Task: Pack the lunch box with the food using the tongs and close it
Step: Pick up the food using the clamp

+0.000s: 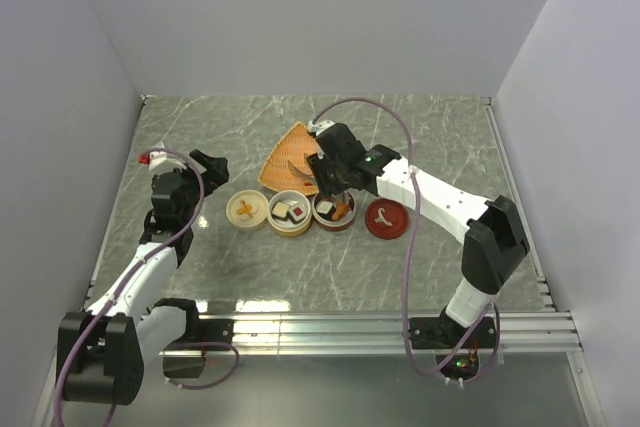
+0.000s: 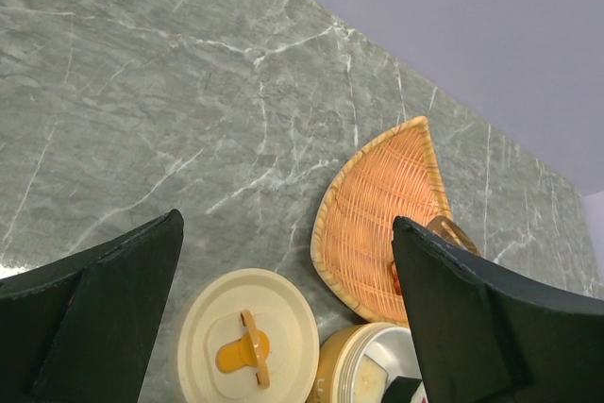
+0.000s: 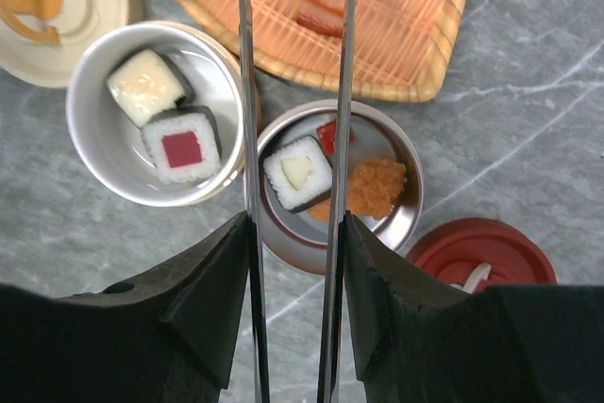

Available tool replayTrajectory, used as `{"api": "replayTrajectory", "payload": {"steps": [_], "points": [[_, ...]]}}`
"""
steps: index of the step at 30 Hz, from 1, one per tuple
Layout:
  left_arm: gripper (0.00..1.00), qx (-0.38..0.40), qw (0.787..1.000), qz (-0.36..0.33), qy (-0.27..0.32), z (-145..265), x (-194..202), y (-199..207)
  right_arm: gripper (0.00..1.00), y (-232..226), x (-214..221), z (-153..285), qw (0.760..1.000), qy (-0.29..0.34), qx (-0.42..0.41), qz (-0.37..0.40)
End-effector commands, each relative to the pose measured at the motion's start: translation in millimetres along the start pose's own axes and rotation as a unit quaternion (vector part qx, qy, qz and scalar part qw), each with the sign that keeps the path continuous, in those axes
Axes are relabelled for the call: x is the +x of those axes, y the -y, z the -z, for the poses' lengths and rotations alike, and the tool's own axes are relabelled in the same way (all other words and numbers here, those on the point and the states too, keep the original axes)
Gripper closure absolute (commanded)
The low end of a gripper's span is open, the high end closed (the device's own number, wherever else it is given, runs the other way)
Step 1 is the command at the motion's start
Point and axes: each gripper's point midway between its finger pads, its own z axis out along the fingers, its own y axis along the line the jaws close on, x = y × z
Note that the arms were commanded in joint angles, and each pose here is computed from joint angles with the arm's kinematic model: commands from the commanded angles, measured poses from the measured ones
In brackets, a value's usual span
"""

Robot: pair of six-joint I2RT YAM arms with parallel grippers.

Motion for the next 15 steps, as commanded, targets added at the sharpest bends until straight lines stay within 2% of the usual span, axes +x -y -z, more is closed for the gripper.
{"api": "replayTrajectory", "payload": {"steps": [1, 15], "points": [[0.01, 0.031, 0.999, 0.000, 0.041, 2, -30, 22, 0.51, 8, -5, 7, 1.000, -0.018, 0.012, 0.011], [0.00, 0.031, 0.999, -0.001, 0.045, 4, -32, 22, 0.52, 18, 4, -2, 0.997, -0.070, 0.025, 0.019]]}}
